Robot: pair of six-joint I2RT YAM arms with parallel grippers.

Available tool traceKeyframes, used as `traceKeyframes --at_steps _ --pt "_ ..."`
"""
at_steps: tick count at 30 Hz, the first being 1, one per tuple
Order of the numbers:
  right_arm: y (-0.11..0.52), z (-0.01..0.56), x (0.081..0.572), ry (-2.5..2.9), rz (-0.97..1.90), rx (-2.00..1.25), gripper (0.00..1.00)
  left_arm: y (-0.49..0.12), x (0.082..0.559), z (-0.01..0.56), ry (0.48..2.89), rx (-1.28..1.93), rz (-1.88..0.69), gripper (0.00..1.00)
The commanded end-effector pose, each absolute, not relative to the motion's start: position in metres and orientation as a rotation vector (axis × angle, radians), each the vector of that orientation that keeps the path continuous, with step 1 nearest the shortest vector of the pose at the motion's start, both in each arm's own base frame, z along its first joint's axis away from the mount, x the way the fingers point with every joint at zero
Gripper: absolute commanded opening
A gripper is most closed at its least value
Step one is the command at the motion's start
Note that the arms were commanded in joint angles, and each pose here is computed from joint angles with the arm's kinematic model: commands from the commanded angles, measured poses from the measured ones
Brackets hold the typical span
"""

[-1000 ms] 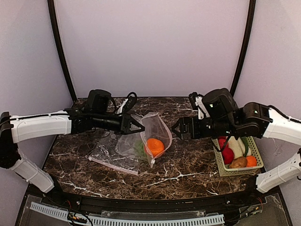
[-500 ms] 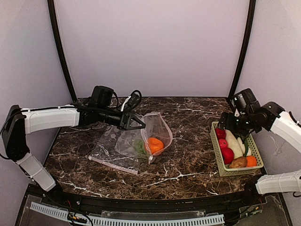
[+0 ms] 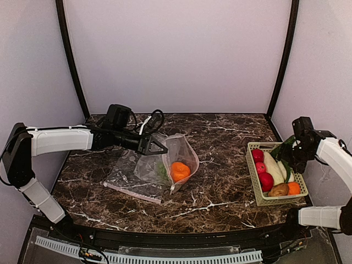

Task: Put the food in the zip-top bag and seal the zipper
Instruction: Pick up the fake vegetable from the bin.

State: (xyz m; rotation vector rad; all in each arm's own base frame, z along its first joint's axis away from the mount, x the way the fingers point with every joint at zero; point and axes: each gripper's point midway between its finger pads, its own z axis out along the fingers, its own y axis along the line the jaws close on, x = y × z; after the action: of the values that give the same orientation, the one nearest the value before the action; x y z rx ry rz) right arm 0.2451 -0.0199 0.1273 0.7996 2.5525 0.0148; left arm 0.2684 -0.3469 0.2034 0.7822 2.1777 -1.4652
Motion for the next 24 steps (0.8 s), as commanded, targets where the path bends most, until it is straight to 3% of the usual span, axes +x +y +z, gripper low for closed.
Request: traceKeyframes --at_steps 1,13,24 --pt "-0.035 0.124 0.252 2.522 0.022 0.844 0.81 -0.341 0.268 0.195 2.21 0.786 -1.436 0.01" --pt "-0.055 0.089 0.252 2.582 -0.063 0.915 0.69 -0.34 0.265 0.199 2.208 0.788 -1.452 0.01" --pt "-0.054 0.078 0.252 2.608 -0.062 0.908 0.45 -0.342 0.263 0.2 2.212 0.78 -1.483 0.01"
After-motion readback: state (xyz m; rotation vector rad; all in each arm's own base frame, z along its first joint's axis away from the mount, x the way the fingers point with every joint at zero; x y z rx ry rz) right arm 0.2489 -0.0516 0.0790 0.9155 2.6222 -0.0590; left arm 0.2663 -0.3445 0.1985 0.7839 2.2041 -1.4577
